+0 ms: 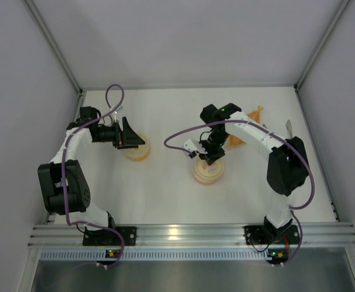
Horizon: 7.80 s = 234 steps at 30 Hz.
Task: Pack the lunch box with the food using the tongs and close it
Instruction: Close the box lid on the packing box.
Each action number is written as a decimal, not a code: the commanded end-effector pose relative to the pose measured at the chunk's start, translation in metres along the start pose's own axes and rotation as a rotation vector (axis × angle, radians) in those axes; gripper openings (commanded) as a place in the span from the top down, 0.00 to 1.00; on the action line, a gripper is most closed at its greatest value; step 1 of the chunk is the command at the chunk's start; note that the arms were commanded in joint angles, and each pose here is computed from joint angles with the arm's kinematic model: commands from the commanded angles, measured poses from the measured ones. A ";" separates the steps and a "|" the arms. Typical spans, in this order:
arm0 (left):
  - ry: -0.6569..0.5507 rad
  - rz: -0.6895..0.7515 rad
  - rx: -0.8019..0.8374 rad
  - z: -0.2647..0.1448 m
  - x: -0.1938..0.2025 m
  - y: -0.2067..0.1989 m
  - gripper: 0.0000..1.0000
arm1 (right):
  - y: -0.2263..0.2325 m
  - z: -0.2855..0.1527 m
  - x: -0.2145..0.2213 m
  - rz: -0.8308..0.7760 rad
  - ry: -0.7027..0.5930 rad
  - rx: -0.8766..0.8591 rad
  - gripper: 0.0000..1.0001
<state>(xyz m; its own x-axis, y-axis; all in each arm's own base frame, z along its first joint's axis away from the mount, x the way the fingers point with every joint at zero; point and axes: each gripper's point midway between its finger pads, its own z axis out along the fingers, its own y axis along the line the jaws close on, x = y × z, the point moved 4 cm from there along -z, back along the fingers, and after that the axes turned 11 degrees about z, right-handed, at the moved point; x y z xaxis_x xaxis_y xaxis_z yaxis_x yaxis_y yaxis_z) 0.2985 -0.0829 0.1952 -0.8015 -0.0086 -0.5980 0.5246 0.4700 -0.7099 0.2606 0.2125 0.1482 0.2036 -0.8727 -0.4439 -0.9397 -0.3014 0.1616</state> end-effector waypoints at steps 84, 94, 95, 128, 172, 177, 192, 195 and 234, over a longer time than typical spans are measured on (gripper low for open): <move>-0.001 0.016 -0.008 0.002 -0.004 0.009 0.02 | -0.007 0.017 -0.012 0.317 -0.077 -0.015 1.00; -0.068 0.077 -0.103 -0.006 -0.014 0.003 0.02 | 0.009 0.044 0.000 0.541 -0.136 0.039 1.00; -0.072 0.084 -0.107 -0.006 -0.015 0.002 0.02 | 0.008 0.047 0.001 0.558 -0.142 0.048 1.00; -0.011 0.142 -0.316 -0.043 -0.012 0.045 0.02 | -0.023 0.099 0.005 1.195 -0.528 0.192 1.00; 0.027 0.144 -0.283 -0.037 -0.013 0.061 0.02 | -0.054 0.046 -0.023 1.043 -0.633 0.042 0.43; 0.025 0.143 -0.267 -0.036 -0.012 0.059 0.02 | -0.060 0.049 -0.017 1.092 -0.676 -0.076 0.45; 0.022 0.133 -0.243 -0.033 -0.007 0.059 0.02 | -0.070 0.028 -0.005 1.118 -0.773 -0.151 0.41; 0.020 0.126 -0.241 -0.032 -0.006 0.060 0.02 | -0.075 0.021 -0.001 1.123 -0.791 -0.113 0.38; 0.012 0.110 -0.227 -0.029 0.002 0.059 0.02 | -0.087 -0.046 0.007 1.186 -0.971 -0.067 0.40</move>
<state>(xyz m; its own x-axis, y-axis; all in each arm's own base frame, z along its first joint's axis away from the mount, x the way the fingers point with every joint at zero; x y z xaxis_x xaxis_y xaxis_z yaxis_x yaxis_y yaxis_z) 0.3194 -0.0284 0.1496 -0.8006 0.0623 -0.5960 0.4745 0.6733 -0.5670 0.3475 0.2237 0.1314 -0.9648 -0.0494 -0.2584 -0.2590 0.3513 0.8997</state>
